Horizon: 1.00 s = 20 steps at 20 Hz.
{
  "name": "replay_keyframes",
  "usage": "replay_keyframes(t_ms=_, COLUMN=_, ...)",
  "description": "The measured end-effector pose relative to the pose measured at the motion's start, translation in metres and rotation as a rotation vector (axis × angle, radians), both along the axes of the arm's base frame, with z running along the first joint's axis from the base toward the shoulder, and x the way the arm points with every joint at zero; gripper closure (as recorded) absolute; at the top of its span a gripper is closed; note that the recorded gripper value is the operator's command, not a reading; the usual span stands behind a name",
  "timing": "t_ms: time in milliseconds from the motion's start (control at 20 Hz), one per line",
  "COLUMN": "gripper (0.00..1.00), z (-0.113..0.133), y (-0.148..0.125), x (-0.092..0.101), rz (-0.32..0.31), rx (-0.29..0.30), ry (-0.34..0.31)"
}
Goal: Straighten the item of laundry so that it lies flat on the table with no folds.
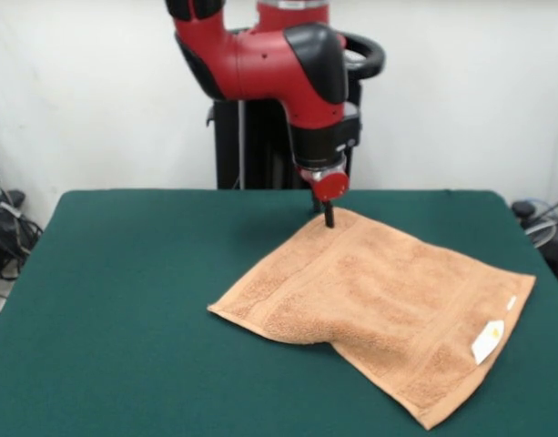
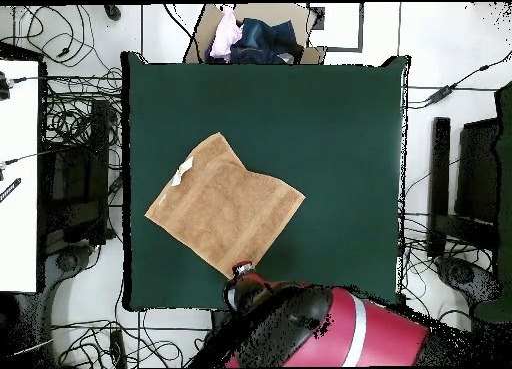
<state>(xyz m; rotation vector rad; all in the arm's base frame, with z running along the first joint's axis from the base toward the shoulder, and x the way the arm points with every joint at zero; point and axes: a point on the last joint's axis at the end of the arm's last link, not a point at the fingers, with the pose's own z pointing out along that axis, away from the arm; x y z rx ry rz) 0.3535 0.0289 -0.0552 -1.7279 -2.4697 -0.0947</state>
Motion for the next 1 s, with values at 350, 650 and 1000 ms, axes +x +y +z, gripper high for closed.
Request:
replay_keyframes(t_ms=350, gripper=0.00, z=0.000, y=0.002, x=-0.003, rz=0.004, rx=-0.009, ry=-0.024)
replay_keyframes(t_ms=650, gripper=0.00, z=0.000, y=0.000, x=-0.007, rz=-0.016, rx=0.001, ry=-0.048)
replay_keyframes(t_ms=1000, gripper=1.00, z=0.000, y=-0.002, x=-0.013, rz=-0.028, rx=0.014, ry=-0.080)
